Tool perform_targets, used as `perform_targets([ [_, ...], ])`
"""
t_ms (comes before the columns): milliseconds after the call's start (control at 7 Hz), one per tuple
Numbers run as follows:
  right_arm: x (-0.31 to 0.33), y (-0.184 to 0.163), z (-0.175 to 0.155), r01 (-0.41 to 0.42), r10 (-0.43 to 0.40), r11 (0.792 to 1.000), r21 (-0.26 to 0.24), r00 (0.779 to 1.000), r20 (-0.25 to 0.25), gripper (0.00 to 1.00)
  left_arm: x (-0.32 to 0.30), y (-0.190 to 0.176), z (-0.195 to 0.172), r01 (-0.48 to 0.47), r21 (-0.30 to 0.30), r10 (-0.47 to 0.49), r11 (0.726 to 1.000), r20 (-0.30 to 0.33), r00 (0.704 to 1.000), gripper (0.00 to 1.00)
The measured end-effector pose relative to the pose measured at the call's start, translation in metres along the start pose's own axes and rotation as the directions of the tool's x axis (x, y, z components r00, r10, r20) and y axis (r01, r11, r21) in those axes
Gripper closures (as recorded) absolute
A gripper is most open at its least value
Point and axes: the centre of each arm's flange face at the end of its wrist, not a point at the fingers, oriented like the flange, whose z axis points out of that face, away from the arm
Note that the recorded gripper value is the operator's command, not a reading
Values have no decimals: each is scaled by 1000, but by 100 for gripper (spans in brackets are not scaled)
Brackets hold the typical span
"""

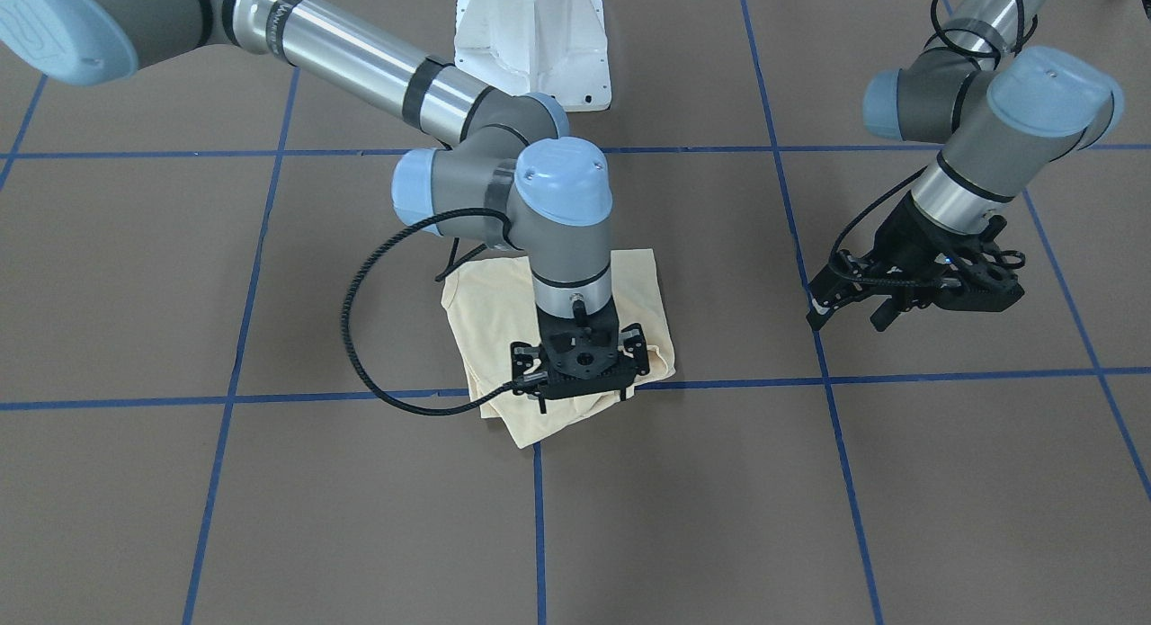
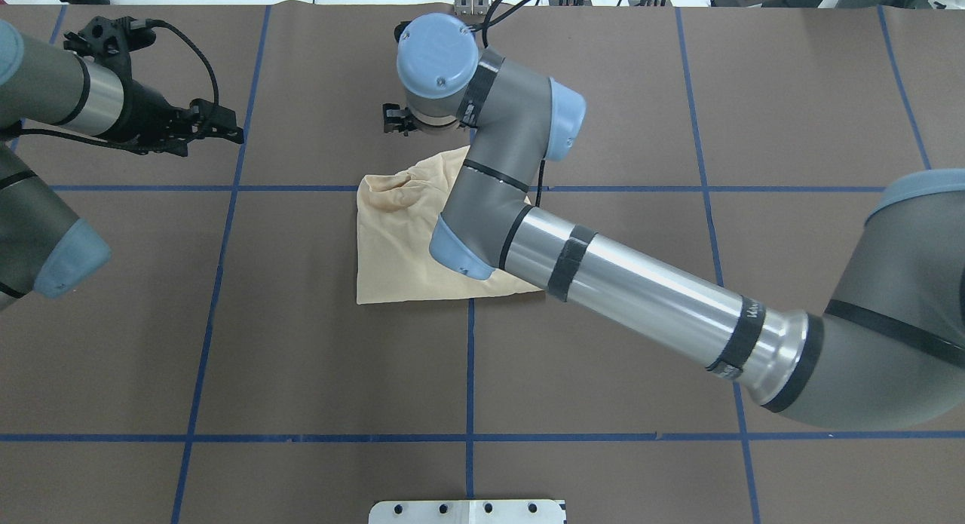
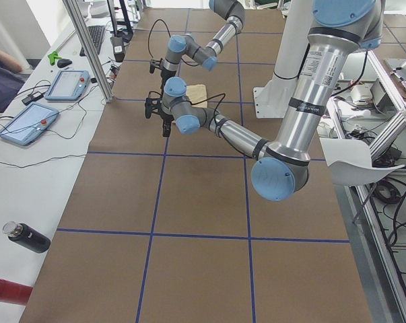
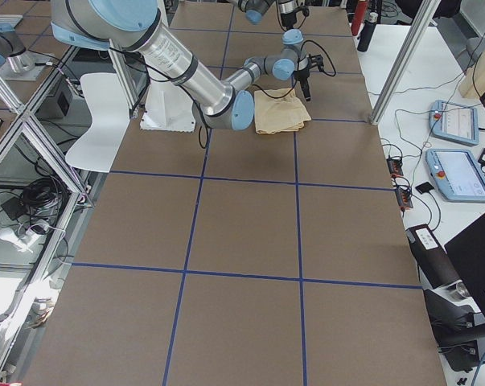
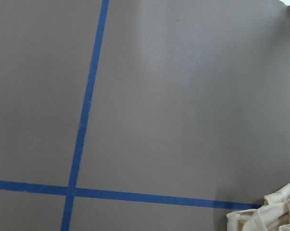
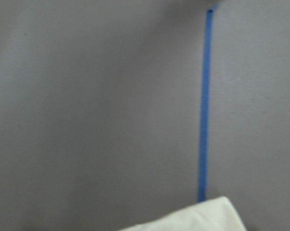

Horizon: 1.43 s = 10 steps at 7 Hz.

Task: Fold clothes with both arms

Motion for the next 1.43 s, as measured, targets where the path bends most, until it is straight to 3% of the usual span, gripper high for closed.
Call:
perform_targets([
  [286,99,-7,-46,-28,20,995,-96,996,-88,0,-52,-13,-30,-172,39,170,984,54,984,0],
  [571,227,-8,-94,29,-54,986,-167,987,-148,0,-108,-39,-64,-286,55,278,957,122,953,0],
  [857,384,-1,-124,141,-177,960,-240,975,-133,0,-193,-76,-106,-392,36,379,919,182,907,0],
  [1143,540,16,-145,238,-282,919,-313,954,-102,0,-285,-100,-140,-511,-10,498,859,240,833,0],
  [1429,696,35,-169,274,-290,896,-350,957,7,0,-321,-107,-169,-595,-23,577,804,275,769,0],
])
